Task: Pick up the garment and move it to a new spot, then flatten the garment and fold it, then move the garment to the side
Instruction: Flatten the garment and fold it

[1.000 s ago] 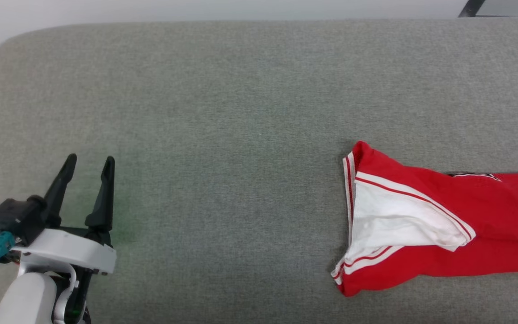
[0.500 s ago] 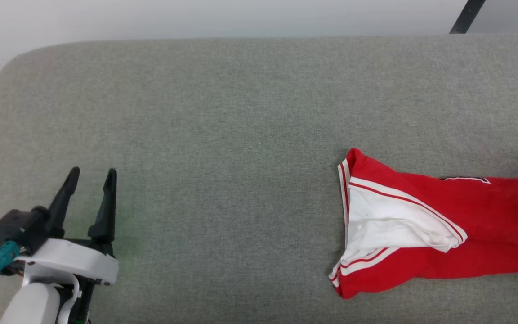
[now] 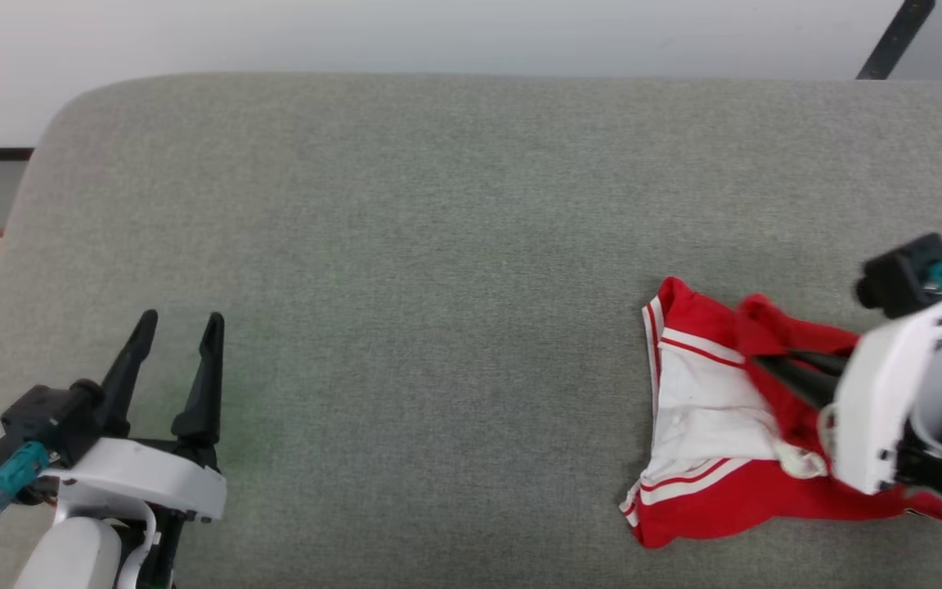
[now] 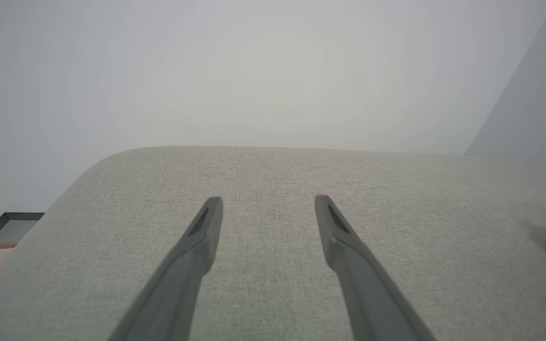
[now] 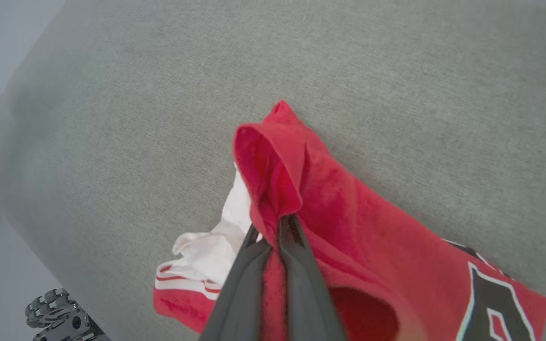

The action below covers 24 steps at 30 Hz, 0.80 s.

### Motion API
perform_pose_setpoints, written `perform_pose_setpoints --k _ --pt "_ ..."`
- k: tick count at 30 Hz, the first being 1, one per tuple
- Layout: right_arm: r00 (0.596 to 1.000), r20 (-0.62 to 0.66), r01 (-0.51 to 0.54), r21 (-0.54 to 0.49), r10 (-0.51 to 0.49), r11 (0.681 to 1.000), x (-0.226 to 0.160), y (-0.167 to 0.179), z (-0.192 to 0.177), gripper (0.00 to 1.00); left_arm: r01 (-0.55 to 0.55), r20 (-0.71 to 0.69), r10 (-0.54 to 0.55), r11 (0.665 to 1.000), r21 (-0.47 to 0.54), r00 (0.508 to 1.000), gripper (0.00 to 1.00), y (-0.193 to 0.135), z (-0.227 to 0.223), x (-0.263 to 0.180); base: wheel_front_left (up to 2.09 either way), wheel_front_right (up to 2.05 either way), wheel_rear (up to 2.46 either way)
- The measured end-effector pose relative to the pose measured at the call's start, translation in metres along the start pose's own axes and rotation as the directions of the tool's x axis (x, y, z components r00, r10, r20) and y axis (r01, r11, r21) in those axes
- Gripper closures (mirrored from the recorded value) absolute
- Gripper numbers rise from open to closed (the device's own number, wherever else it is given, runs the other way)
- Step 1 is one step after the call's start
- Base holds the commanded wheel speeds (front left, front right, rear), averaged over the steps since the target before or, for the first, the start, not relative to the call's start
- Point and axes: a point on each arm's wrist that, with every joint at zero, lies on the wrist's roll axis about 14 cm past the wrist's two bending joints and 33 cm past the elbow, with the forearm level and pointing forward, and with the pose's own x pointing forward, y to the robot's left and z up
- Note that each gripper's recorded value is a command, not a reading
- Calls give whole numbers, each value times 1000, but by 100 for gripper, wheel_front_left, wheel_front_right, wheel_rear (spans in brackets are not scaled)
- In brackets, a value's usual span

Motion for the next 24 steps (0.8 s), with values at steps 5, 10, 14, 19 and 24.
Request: perform_pose_setpoints --k 5,10,14,19,24 --pt "997 -25 -73 -23 72 997 22 25 -2 100 -16 -3 16 1000 1 1000 0 5 0 -4 0 0 0" --pt "993 -62 -103 -30 101 994 34 35 -12 100 -29 1 29 1000 3 1000 0 9 2 -9 0 0 0" --pt "994 -44 -101 -25 100 995 35 34 -10 58 -35 6 35 999 0 999 0 10 3 -10 0 0 0" --pt "997 8 -73 -11 73 997 30 25 -1 0 -30 11 30 1000 -6 999 0 7 4 -8 0 0 0" --pt "994 108 -1 7 0 1000 13 1 15 0 -14 19 14 1000 -11 1000 0 1 7 -6 0 0 0"
